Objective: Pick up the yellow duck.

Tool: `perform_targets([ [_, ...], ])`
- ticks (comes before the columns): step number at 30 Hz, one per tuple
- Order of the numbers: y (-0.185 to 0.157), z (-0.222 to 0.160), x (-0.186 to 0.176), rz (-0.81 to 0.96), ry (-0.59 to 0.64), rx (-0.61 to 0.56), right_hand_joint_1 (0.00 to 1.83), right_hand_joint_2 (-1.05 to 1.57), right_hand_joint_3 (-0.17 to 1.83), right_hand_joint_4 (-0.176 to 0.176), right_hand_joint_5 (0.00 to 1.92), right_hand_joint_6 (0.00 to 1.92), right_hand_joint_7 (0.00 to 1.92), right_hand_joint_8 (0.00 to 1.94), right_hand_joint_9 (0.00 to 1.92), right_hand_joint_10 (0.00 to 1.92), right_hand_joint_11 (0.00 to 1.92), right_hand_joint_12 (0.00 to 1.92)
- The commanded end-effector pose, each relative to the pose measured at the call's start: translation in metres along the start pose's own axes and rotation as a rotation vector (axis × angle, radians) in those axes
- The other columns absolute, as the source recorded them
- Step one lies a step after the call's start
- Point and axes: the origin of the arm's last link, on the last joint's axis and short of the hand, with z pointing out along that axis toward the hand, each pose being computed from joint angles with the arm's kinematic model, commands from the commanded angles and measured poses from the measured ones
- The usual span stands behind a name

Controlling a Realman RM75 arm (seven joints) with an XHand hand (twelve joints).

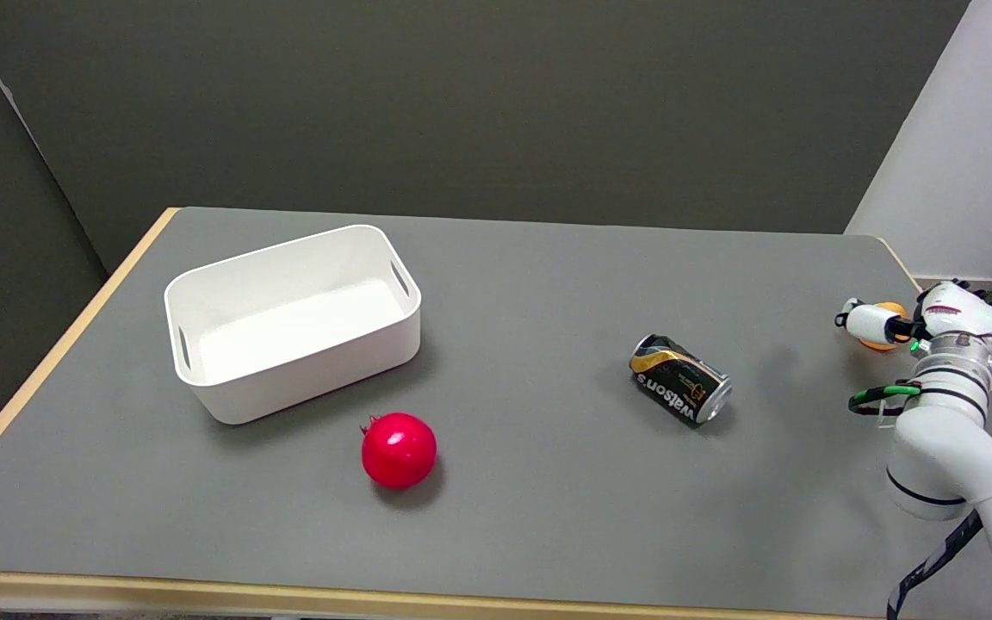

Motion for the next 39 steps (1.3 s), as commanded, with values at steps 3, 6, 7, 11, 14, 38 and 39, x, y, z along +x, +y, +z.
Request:
perform_targets([
  [3,-0.001,0.022,-0.002,0.004,-0.037,-0.005,0.5,0.64,0.8,-0.172,0.32,0.66,0.49,0.62,0.3,1.01,0.0,1.18],
  [6,-0.005,0.025,-0.003,0.004,-0.041,0.004,0.51,0.64,0.81,-0.172,0.32,0.66,0.49,0.62,0.3,1.01,0.0,1.19],
  [7,-0.006,0.026,-0.004,0.004,-0.045,0.004,0.51,0.64,0.81,-0.172,0.32,0.66,0.49,0.62,0.3,1.02,0.0,1.19],
  [11,-0.008,0.027,-0.016,0.005,-0.075,-0.001,0.53,0.64,0.81,-0.174,0.32,0.67,0.49,0.63,0.3,1.02,0.0,1.21],
  [14,-0.013,0.029,-0.025,-0.007,-0.094,0.001,0.53,0.64,0.81,-0.175,0.33,0.67,0.49,0.64,0.31,1.02,0.0,1.22],
  [38,-0.032,0.032,-0.031,-0.091,-0.086,0.088,0.88,0.94,0.64,-0.117,0.57,1.31,0.78,1.07,0.6,1.25,0.37,1.61],
  [39,-0.033,0.031,-0.031,-0.097,-0.083,0.096,0.96,1.11,0.4,-0.096,0.62,1.49,0.79,1.08,0.62,1.26,0.38,1.64],
])
